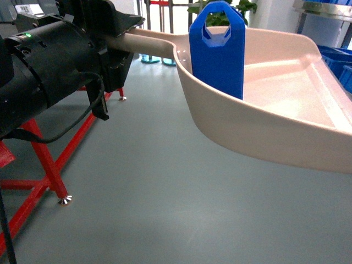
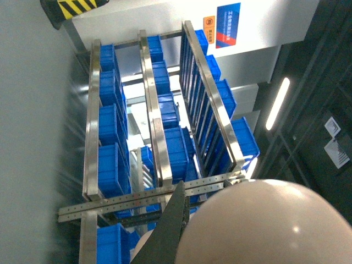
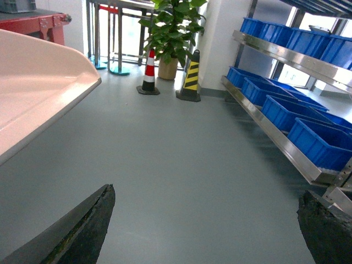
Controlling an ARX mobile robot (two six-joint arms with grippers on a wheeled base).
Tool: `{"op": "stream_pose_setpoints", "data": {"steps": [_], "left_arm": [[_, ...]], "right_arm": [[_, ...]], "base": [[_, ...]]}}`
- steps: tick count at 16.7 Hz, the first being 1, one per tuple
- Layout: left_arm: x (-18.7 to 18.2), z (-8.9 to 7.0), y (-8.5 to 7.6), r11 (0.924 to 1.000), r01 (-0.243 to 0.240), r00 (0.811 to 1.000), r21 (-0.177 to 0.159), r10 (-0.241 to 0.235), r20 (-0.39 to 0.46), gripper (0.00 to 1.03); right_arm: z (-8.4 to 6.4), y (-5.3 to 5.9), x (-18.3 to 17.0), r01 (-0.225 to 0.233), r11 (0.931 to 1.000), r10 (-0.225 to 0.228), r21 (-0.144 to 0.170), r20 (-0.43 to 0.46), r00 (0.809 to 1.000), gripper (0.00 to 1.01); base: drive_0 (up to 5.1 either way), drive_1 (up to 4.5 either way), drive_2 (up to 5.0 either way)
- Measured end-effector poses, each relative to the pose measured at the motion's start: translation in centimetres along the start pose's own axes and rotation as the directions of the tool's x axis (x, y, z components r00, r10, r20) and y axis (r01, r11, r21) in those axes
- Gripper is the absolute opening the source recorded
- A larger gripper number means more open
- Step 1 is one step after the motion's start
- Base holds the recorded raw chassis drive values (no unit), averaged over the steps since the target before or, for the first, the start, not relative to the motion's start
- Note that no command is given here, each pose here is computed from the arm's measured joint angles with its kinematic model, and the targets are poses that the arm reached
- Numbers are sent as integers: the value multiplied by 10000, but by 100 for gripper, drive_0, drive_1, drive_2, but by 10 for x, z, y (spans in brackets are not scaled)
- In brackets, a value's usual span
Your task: Place part in tray to right shelf
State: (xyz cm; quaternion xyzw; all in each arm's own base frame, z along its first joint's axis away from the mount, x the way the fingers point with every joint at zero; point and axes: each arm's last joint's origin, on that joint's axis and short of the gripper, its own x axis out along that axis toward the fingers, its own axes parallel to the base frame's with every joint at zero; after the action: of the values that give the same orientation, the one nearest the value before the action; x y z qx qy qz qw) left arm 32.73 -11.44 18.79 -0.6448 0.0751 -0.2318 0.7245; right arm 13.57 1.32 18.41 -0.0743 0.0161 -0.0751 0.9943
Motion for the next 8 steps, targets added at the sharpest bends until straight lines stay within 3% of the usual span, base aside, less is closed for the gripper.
{"op": "stream_pose_setpoints", "data": {"steps": [7, 8], "left_arm": [[0, 0, 1, 10000, -74, 10000, 2, 74, 13, 13], [0, 0, 0, 10000, -17, 10000, 9, 17, 9, 13]], "right_arm": [[0, 0, 0, -3, 10000, 3, 1, 4, 10000, 98], [0, 0, 0, -5, 10000, 5, -2, -7, 10000, 98]], "base": [[-3, 431, -436], [-69, -69, -69]]}}
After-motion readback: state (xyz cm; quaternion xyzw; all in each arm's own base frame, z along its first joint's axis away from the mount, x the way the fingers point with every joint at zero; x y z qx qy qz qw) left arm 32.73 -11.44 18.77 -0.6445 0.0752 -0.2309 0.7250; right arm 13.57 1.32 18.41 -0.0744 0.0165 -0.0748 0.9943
